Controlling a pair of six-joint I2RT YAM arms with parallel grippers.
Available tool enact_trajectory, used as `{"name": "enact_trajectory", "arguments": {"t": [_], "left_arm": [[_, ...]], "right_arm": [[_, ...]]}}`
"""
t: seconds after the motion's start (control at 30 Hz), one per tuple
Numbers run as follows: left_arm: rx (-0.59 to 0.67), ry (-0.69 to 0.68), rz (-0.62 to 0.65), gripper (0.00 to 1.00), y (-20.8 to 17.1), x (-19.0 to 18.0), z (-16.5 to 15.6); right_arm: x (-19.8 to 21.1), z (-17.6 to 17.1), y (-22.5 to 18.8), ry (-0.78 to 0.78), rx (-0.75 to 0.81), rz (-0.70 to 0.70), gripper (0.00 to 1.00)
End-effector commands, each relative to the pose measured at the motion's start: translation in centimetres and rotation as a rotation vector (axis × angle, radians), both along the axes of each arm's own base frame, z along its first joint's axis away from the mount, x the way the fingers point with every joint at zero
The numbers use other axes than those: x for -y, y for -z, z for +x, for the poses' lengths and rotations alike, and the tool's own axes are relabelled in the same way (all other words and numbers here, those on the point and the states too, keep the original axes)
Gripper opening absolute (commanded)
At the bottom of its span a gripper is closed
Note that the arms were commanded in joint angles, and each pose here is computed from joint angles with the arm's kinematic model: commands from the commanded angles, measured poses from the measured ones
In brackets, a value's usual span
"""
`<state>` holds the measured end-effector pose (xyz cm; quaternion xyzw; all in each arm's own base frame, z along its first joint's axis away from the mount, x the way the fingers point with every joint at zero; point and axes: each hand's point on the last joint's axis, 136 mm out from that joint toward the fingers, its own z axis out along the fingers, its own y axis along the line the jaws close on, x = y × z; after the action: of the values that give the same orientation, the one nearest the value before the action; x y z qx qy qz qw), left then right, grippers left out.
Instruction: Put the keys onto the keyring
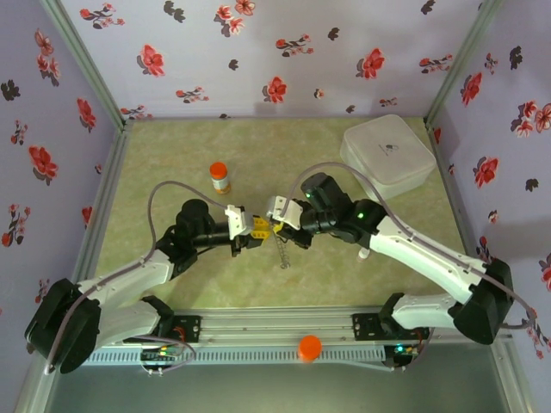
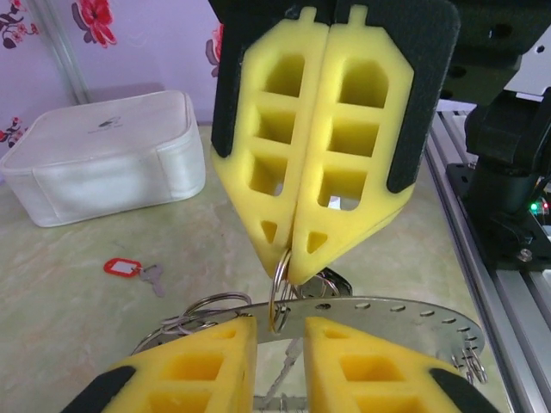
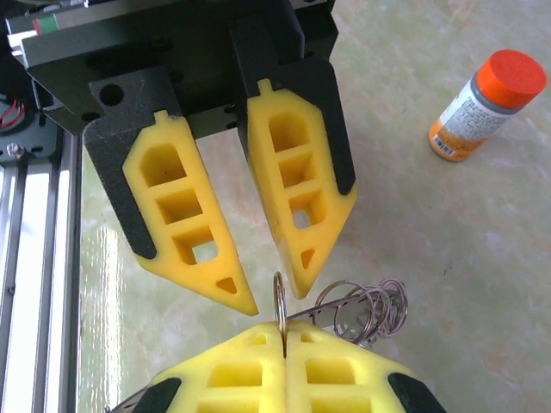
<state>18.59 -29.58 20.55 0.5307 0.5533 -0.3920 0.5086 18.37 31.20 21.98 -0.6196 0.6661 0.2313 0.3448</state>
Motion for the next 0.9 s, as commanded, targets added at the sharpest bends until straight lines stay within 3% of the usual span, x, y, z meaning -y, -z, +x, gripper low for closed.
{"name": "enact_trajectory", "arguments": {"t": [0.0,0.13,0.33,0.47,0.57,0.87], "left_arm": [[0.033,0.005,0.002,0.20,-0.7,0.2,0.0],[0.037,0.007,-0.002,0.18,-0.9,0.1,-0.1],[0.041,0.017,-0.006,0.00,-1.0,0.1,-0.3],[0.044,0.034,-0.034,0.00,-1.5,0.1,-0.7],[0.049,0.048,-0.081,0.00,-2.2,0.2,-1.0],[0.057,0.074,-0.179,0.00,-3.5,0.3,-1.5]], "right_arm": [[-0.2,-0.4,-0.2,-0.046,0.028,-0.052,0.00],[-1.2,-0.5,-0.6,-0.072,0.026,-0.036,0.00],[-1.6,-0.8,-1.3,-0.075,0.027,-0.004,0.03],[-1.0,-0.8,-2.5,-0.042,0.050,0.089,0.21],[-0.3,-0.7,-3.1,-0.008,0.030,0.172,0.27],[0.2,-1.4,-3.5,0.035,-0.047,0.320,0.30]]}}
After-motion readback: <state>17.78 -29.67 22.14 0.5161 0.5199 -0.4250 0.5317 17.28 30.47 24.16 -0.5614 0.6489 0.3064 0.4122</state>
